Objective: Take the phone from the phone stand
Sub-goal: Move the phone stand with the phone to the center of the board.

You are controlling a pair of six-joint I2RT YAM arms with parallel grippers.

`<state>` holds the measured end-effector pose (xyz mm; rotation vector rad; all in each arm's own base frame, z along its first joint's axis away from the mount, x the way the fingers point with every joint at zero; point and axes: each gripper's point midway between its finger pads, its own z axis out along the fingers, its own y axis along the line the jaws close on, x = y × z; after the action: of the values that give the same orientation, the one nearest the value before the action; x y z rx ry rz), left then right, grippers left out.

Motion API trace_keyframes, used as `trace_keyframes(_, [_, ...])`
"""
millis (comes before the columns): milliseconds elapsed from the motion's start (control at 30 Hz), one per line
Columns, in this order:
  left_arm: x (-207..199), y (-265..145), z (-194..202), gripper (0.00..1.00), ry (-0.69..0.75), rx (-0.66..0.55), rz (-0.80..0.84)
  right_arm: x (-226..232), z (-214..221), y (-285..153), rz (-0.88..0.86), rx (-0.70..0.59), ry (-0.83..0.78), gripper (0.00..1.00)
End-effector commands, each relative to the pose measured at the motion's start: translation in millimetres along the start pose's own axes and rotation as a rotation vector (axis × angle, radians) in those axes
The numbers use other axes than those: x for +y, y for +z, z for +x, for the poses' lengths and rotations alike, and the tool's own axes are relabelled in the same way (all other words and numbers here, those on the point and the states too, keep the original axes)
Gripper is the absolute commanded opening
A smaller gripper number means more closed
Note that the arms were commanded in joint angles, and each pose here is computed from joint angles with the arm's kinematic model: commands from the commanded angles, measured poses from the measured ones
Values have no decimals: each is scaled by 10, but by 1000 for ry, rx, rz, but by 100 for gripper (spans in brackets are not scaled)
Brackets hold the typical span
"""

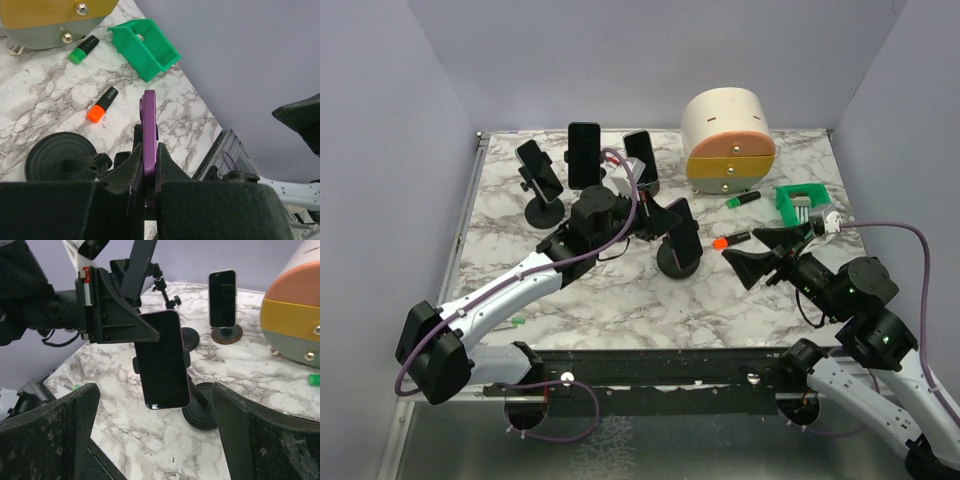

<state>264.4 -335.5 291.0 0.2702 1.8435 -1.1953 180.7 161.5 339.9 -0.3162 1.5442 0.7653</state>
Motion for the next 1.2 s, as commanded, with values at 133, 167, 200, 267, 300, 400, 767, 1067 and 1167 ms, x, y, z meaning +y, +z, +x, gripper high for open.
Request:
trace_keyframes(133, [-483, -154, -239, 0, 41, -108, 237, 404, 252, 50, -254, 120, -35, 98])
trace_keyframes(167, [-466, -140, -211, 0, 44, -102, 238, 414, 286, 58, -262, 133, -34, 98])
trace_keyframes(200, [-461, -134, -194, 0, 50, -97, 241, 417, 323, 70, -267, 148, -31, 98])
trace_keyframes(267, [-476, -128, -159, 0, 65, -85, 259, 415, 373, 81, -270, 165, -29, 98])
trace_keyframes(300, [-493, -129, -146, 0, 75, -78, 273, 413, 394, 83, -271, 169, -28, 98])
trace_keyframes(400, [-529, -134, -76, 0, 105, -51, 310, 399, 458, 95, -270, 181, -24, 98])
trace_keyframes(767, [-312, 73, 181, 0, 146, 15, 297, 65, 504, 193, -54, 139, 96, 100])
trace_keyframes(1067, [-169, 229, 250, 3, 115, 32, 255, -230, 648, 176, 100, 162, 83, 100])
trace_keyframes(1167, [-124, 282, 280, 3, 114, 43, 246, -292, 718, 195, 133, 192, 78, 100])
